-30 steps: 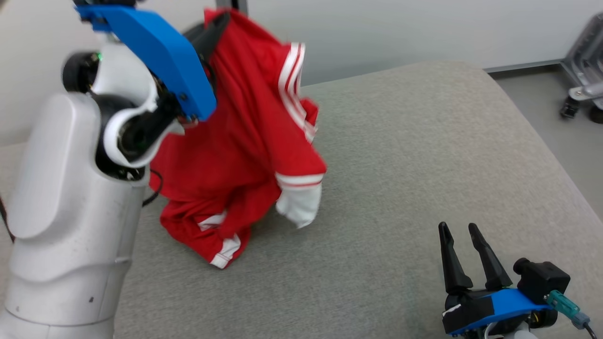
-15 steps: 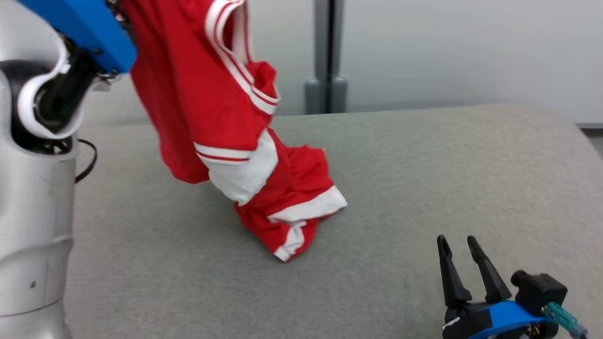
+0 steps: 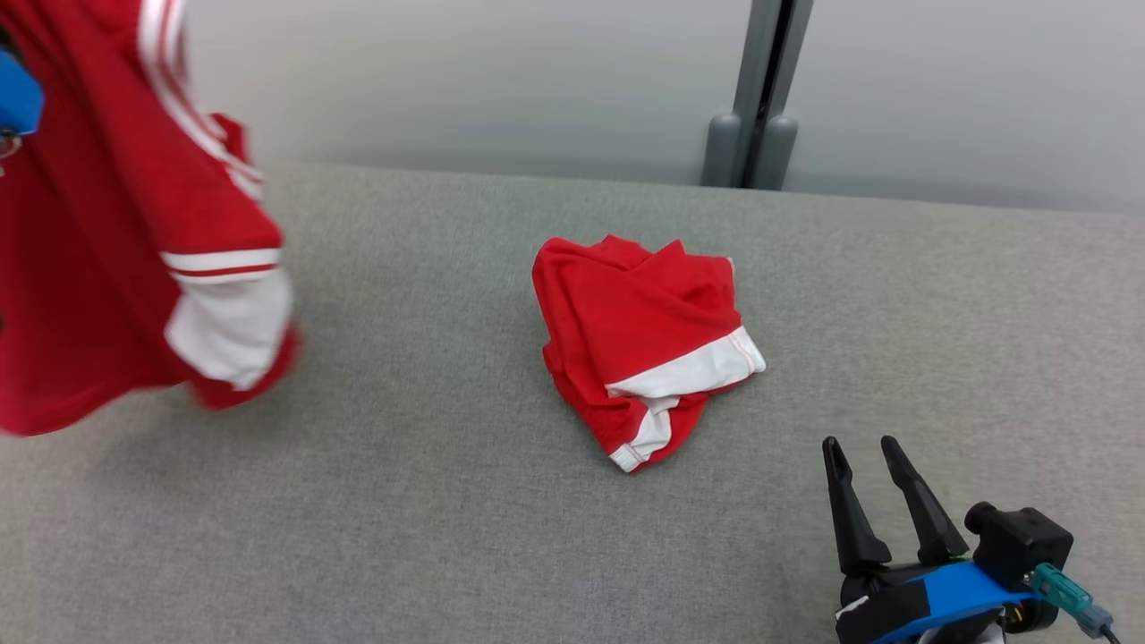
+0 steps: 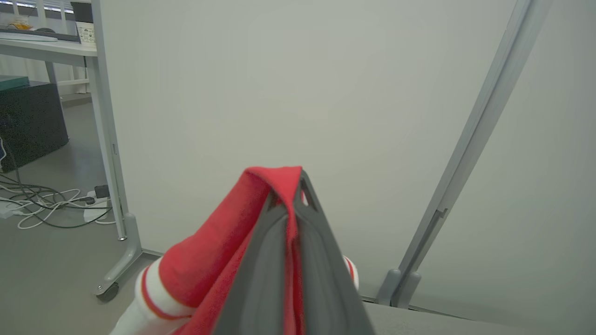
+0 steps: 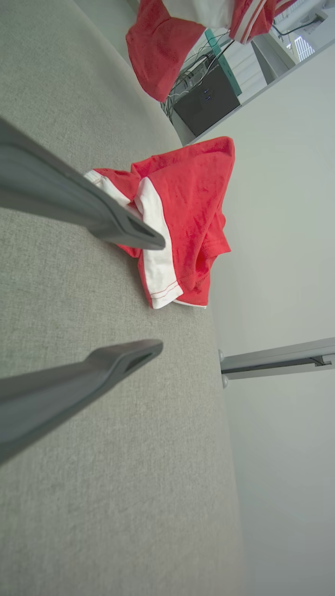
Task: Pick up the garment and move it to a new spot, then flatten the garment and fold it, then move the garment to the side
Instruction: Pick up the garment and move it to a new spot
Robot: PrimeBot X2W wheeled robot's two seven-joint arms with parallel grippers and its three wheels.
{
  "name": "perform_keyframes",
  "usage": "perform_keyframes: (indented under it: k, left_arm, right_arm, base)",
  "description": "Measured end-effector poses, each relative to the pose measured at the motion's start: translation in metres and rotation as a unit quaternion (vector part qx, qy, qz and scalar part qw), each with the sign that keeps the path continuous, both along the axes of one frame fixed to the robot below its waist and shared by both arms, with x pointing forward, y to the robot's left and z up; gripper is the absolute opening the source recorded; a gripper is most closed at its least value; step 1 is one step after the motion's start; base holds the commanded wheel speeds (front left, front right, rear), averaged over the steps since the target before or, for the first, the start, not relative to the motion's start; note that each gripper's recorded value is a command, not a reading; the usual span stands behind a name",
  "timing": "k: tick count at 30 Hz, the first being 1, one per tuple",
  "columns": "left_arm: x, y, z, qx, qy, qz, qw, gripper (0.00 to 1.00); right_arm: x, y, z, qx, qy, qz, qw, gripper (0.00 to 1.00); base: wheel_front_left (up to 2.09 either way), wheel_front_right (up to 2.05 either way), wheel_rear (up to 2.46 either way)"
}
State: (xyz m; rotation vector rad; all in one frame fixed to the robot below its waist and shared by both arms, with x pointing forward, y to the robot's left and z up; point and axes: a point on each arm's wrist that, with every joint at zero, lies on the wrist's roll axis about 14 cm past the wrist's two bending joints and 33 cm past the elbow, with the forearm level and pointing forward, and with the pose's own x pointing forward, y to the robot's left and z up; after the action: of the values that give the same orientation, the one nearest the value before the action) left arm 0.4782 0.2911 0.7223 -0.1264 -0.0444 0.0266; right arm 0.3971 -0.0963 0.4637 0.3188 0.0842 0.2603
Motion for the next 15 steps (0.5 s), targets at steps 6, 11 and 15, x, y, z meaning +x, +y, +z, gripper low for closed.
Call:
perform_keyframes:
  k: [6, 11, 15]
  left_arm:
    - [0.01, 0.025, -0.056, -0.032, 0.048, 0.031, 0.998, 0.0]
    - [0.02, 0.042, -0.115, -0.048, 0.095, 0.065, 0.992, 0.0]
    - [0.019, 0.052, -0.176, -0.073, 0.154, 0.096, 0.981, 0.0]
  right_arm:
    - [0.011, 0.008, -0.013, -0.007, 0.017, 0.014, 1.0, 1.0]
    - [0.023, 0.003, -0.022, -0.019, 0.029, 0.01, 0.999, 1.0]
    - [0.028, -0.002, -0.031, -0.026, 0.043, 0.006, 0.999, 1.0]
  base:
    - [0.0, 0.0, 0.0]
    - [0.0, 0.0, 0.0]
    - [0.0, 0.0, 0.0]
